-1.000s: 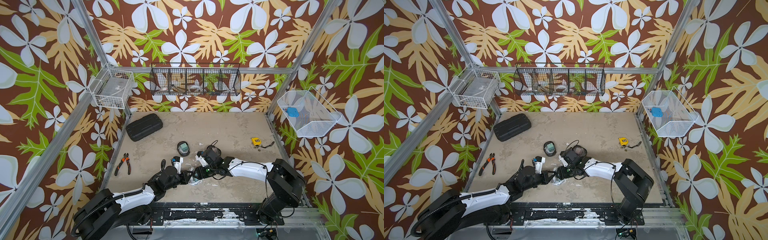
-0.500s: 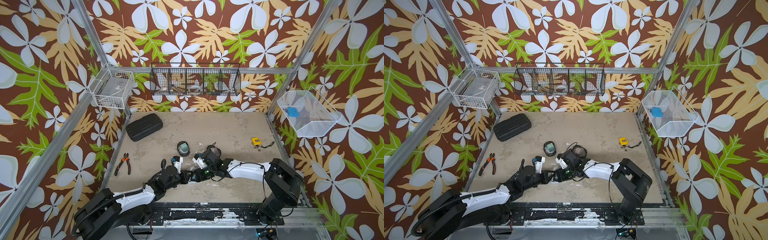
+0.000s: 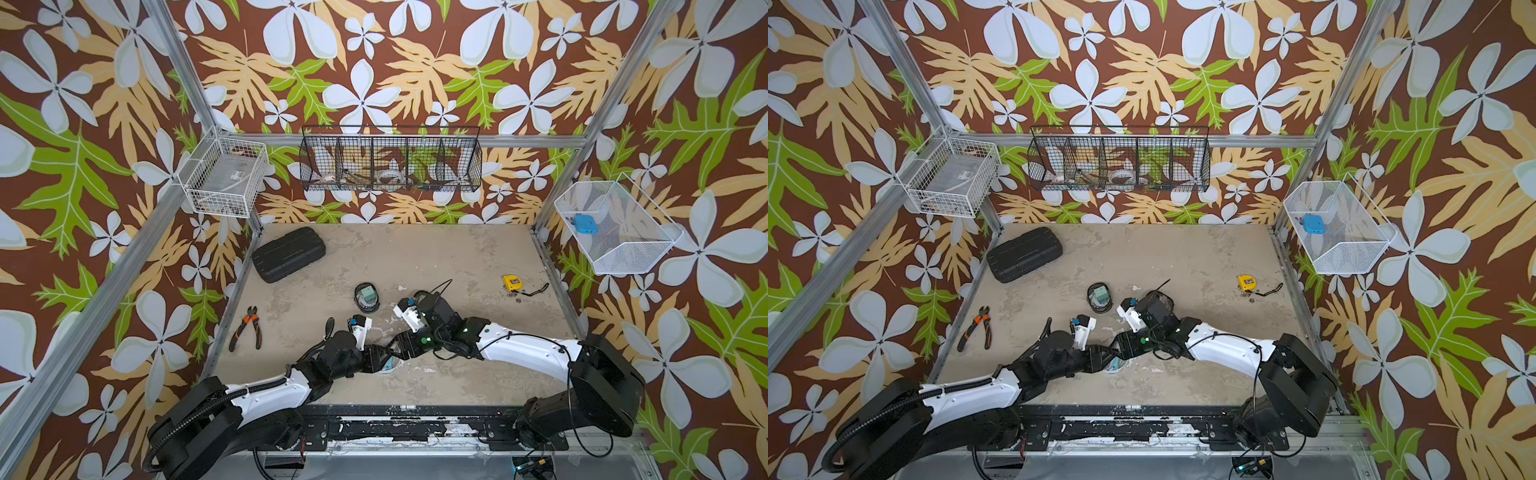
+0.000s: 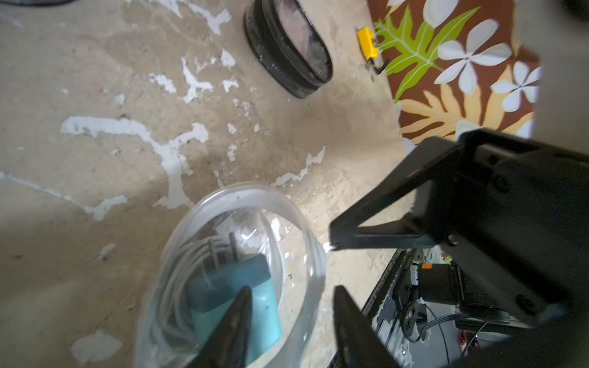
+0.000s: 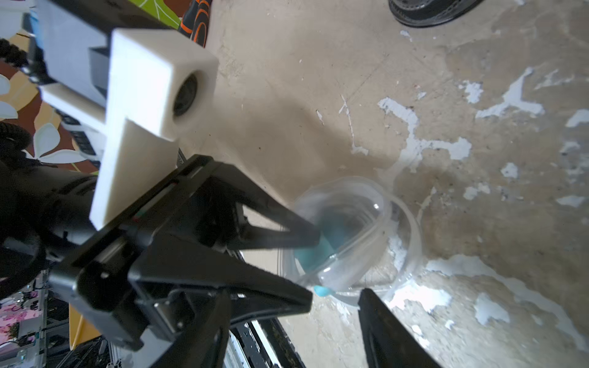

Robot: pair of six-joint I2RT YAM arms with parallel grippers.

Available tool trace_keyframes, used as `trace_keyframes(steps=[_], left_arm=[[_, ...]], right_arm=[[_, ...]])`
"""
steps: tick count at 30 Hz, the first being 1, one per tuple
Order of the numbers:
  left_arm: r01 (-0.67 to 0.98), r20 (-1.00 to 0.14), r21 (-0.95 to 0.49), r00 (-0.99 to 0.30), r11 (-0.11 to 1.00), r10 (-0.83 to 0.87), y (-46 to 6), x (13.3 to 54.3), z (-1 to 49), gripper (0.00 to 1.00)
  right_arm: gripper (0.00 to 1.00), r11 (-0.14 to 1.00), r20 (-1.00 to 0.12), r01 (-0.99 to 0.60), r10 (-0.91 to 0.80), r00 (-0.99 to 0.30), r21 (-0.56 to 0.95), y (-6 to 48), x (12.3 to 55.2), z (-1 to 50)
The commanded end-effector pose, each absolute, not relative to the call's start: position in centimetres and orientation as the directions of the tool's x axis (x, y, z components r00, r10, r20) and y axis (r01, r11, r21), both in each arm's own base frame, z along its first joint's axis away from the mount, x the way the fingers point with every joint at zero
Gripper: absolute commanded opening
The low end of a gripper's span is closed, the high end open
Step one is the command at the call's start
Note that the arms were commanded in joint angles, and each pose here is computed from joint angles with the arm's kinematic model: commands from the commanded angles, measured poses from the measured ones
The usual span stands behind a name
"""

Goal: Pack away charging kits
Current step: Place the storage bag at the center of the board, then close the storage bag at the center of the board.

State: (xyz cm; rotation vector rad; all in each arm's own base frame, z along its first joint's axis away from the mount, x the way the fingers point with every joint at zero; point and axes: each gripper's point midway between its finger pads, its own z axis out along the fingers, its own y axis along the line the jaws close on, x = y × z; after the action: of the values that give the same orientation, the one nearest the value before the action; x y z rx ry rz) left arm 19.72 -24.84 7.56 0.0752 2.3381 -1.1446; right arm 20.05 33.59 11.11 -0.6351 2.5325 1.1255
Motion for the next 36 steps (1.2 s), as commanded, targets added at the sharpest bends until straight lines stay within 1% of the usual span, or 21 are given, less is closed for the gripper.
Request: trace_keyframes(steps=[1,4,7,10,12,13,18,20,22,24,31,33,36], left_arm=[[0.317,-0.508,-0.689,-0.853,0.651,-0.123,-24.9,19.4,7.9,0.67],[0.291,-0.535,-0.630,-0.835,0.720,-0.131,-23.4,20.0,7.6,0.72],[0.266,-0.554,-0.585,-0.821,0.766,-0.138,-22.2,20.5,7.6,0.73],[0.261,-0.566,-0.582,-0.810,0.770,-0.154,-21.7,20.8,8.1,0.71],[0.274,-0.570,-0.586,-0.809,0.762,-0.147,-21.9,20.7,8.3,0.67],[0.278,-0.569,-0.591,-0.810,0.757,-0.146,-22.0,20.7,8.3,0.66],[0.258,-0.557,-0.574,-0.818,0.777,-0.140,-21.7,20.7,7.3,0.66],[0.254,-0.552,-0.569,-0.823,0.782,-0.134,-21.7,20.7,7.0,0.65],[0.267,-0.550,-0.575,-0.826,0.774,-0.124,-22.0,20.7,7.2,0.62],[0.285,-0.547,-0.591,-0.829,0.755,-0.115,-22.4,20.4,7.5,0.57],[0.295,-0.515,-0.607,-0.853,0.738,-0.082,-23.1,19.8,7.0,0.47],[0.300,-0.500,-0.621,-0.863,0.724,-0.071,-23.5,19.5,6.9,0.42],[0.284,-0.488,-0.618,-0.870,0.733,-0.074,-23.3,19.5,6.7,0.39]], right_arm=[[0.64,0.611,-0.447,-0.499,-0.251,-0.859,0.615,33.5,20.6,11.5],[0.63,0.627,-0.442,-0.485,-0.239,-0.865,0.610,33.7,21.2,11.5],[0.60,0.653,-0.417,-0.469,-0.249,-0.874,0.594,33.8,21.7,10.5],[0.55,0.672,-0.378,-0.452,-0.266,-0.887,0.587,33.9,21.7,8.7],[0.53,0.683,-0.361,-0.443,-0.272,-0.892,0.580,33.9,21.6,7.9],[0.52,0.691,-0.356,-0.438,-0.271,-0.894,0.574,33.7,21.6,7.6],[0.51,0.707,-0.361,-0.437,-0.268,-0.893,0.556,33.1,21.6,7.5],[0.49,0.714,-0.348,-0.431,-0.273,-0.897,0.551,32.8,21.4,7.2],[0.48,0.708,-0.343,-0.421,-0.262,-0.902,0.567,32.6,21.0,7.1],[0.48,0.687,-0.343,-0.416,-0.250,-0.905,0.596,32.8,20.6,7.4],[0.47,0.663,-0.317,-0.401,-0.250,-0.915,0.633,33.7,20.4,7.0],[0.43,0.666,-0.317,-0.403,-0.254,-0.914,0.627,33.7,20.5,6.9],[0.37,0.690,-0.305,-0.408,-0.275,-0.912,0.598,33.2,20.5,6.3]])
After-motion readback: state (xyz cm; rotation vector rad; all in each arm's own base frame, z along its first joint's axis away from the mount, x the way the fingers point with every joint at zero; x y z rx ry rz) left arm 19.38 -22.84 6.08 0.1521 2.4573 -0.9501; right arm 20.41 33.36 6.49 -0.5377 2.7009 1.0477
